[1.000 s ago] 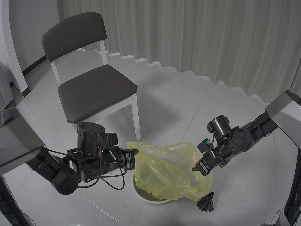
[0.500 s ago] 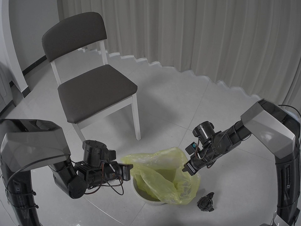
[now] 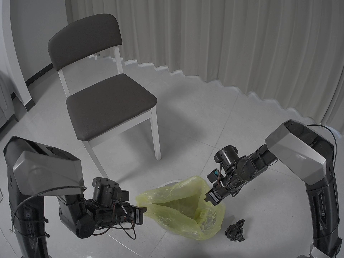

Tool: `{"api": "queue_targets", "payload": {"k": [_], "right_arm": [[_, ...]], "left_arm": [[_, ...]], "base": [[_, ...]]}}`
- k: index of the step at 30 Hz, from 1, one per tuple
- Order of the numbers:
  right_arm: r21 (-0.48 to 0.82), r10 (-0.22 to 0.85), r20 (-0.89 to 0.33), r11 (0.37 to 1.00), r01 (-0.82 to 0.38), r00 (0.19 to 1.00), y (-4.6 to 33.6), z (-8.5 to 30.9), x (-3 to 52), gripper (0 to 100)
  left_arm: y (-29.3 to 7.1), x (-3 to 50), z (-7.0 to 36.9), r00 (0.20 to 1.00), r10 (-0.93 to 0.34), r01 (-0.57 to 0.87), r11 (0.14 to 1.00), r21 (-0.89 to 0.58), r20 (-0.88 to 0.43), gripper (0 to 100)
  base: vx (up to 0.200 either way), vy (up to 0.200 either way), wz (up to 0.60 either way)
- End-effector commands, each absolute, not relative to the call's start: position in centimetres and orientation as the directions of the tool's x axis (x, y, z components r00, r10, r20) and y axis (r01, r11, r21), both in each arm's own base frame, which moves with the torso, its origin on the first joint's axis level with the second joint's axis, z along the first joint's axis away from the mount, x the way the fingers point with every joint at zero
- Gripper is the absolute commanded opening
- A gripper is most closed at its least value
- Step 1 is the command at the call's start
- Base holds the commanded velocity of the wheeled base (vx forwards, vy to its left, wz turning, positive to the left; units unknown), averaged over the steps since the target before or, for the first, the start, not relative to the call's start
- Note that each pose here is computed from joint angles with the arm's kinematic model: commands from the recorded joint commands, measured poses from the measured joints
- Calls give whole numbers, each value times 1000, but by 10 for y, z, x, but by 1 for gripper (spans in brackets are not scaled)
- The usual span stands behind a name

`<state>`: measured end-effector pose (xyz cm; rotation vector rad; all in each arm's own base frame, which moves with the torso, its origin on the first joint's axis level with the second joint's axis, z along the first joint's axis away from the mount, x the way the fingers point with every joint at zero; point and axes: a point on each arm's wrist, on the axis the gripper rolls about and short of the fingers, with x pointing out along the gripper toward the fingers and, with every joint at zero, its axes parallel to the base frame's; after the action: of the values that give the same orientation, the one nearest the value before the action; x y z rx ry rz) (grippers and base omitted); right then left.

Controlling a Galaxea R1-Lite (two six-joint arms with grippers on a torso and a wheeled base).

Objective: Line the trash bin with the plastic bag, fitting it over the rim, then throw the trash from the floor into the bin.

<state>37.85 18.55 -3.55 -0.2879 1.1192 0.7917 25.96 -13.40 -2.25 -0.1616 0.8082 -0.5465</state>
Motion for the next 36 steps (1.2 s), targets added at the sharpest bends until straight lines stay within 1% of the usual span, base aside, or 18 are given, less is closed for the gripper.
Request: {"api": "queue_targets", "payload": {"k": [1,3,4,6,13,15,16,20,22,24,25,26,30,32,33,34,35,36], "right_arm": [[170,416,-888,690,-704,193,191,-38,374,0],[171,416,-889,689,-705,192,191,-38,374,0],[169,413,-892,684,-709,186,194,-37,370,0],[168,411,-893,683,-711,184,195,-37,369,0],[163,399,-898,690,-705,184,194,-40,368,0],[153,389,-902,696,-701,189,193,-39,368,0],[146,381,-904,700,-699,193,192,-38,368,100],[140,358,-916,708,-692,180,185,-38,363,100],[135,351,-919,711,-690,182,177,-28,355,100],[123,357,-912,706,-698,201,175,-15,353,100],[123,357,-912,706,-698,201,175,-15,353,100],[103,369,-900,701,-706,234,175,-3,356,100],[43,370,-874,706,-707,316,182,14,369,100],[38,377,-867,704,-710,327,185,17,372,100],[28,391,-852,698,-716,349,191,22,377,100],[26,397,-848,693,-720,351,196,22,379,100],[25,398,-848,690,-723,350,199,19,380,100],[26,399,-848,689,-724,349,202,16,382,100]], "left_arm": [[-126,255,-51,535,-482,411,866,-285,-694,0],[-123,255,-55,538,-477,419,867,-270,-695,0],[-118,259,-62,547,-468,457,862,-221,-694,0],[-116,261,-69,542,-462,473,858,-200,-702,0],[-113,272,-74,564,-450,456,869,-193,-692,0],[-115,278,-74,581,-454,460,868,-187,-675,0],[-117,280,-73,589,-459,464,866,-187,-666,0],[-121,281,-71,595,-471,476,859,-188,-651,0],[-123,281,-75,593,-482,484,854,-192,-645,0],[-123,281,-77,599,-489,490,850,-193,-634,0],[-123,281,-77,599,-489,490,850,-193,-634,0],[-123,280,-77,608,-493,492,849,-191,-622,0],[-123,280,-80,610,-492,492,850,-190,-622,0],[-123,280,-80,609,-491,492,850,-189,-623,0],[-123,279,-81,610,-487,492,851,-182,-626,0],[-123,279,-81,608,-485,493,851,-181,-628,0],[-123,277,-81,605,-484,493,851,-180,-632,100],[-122,276,-81,604,-483,493,851,-179,-634,100]], "base": [[0,0,0],[0,0,0],[0,0,0],[0,0,0],[0,0,0],[0,0,0],[0,0,0],[0,0,0],[0,0,0],[0,0,0],[0,0,0],[0,0,0],[0,0,0],[0,0,0],[0,0,0],[0,0,0],[0,0,0],[0,0,0]]}}
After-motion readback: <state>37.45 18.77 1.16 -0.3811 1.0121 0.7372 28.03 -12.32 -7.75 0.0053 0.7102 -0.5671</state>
